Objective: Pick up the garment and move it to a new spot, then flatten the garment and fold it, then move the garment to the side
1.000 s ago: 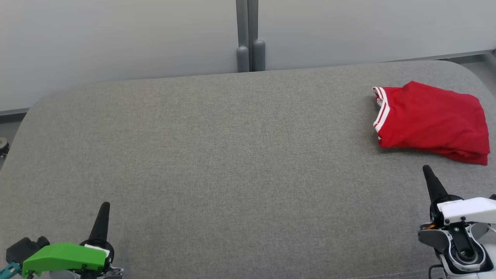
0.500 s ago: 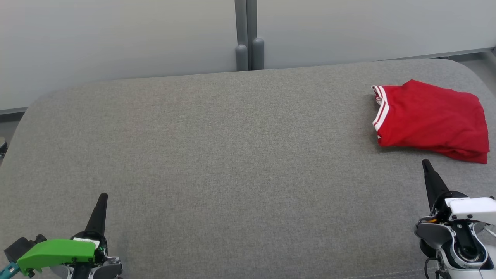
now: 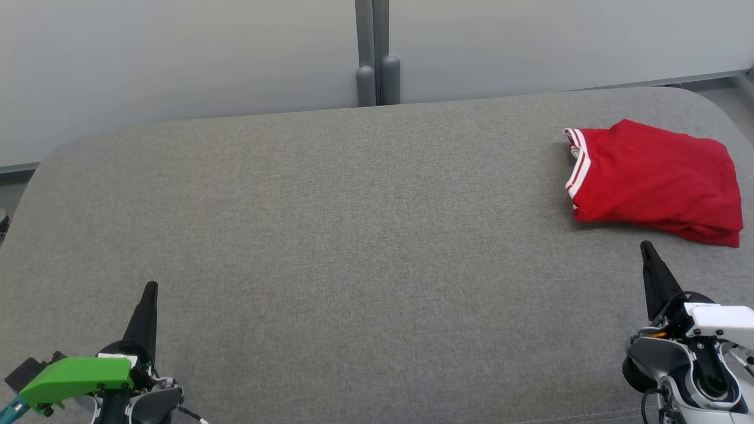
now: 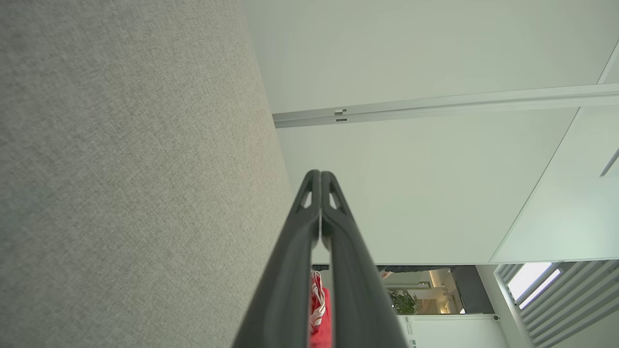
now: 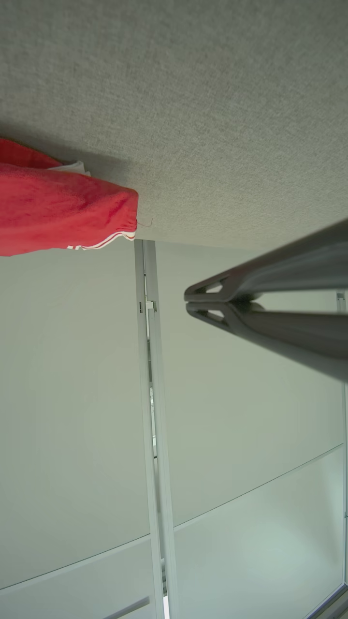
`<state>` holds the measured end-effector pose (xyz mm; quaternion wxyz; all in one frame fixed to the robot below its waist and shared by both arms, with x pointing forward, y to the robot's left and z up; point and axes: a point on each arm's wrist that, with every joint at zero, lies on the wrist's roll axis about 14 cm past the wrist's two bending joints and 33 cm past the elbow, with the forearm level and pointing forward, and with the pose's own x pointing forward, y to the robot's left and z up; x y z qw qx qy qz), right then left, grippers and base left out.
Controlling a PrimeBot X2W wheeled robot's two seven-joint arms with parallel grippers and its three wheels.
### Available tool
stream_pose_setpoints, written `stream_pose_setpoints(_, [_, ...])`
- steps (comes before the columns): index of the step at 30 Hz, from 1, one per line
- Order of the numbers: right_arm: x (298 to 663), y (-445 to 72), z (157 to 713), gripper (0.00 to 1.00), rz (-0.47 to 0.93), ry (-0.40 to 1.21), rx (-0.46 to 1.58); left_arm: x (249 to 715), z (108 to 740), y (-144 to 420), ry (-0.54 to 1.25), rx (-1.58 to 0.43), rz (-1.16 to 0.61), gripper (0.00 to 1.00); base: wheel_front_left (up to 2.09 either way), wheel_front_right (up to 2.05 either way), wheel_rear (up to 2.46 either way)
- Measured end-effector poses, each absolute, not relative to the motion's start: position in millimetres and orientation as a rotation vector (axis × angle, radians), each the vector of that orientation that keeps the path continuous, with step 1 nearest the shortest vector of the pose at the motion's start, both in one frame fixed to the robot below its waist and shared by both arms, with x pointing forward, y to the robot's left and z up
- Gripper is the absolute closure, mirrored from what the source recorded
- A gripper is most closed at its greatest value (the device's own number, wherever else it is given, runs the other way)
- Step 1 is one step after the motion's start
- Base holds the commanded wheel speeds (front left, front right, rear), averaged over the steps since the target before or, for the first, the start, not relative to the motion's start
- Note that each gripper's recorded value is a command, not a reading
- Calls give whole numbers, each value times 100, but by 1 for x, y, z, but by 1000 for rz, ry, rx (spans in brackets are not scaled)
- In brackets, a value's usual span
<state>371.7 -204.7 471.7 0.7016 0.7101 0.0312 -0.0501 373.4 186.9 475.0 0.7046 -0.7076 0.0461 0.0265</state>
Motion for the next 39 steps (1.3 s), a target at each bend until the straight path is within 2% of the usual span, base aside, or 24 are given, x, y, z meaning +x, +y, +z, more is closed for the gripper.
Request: stream_pose_setpoints(39, [373, -205, 473, 100, -110, 66, 1581, 374, 475, 187, 103, -1574, 59, 100, 0, 0, 0])
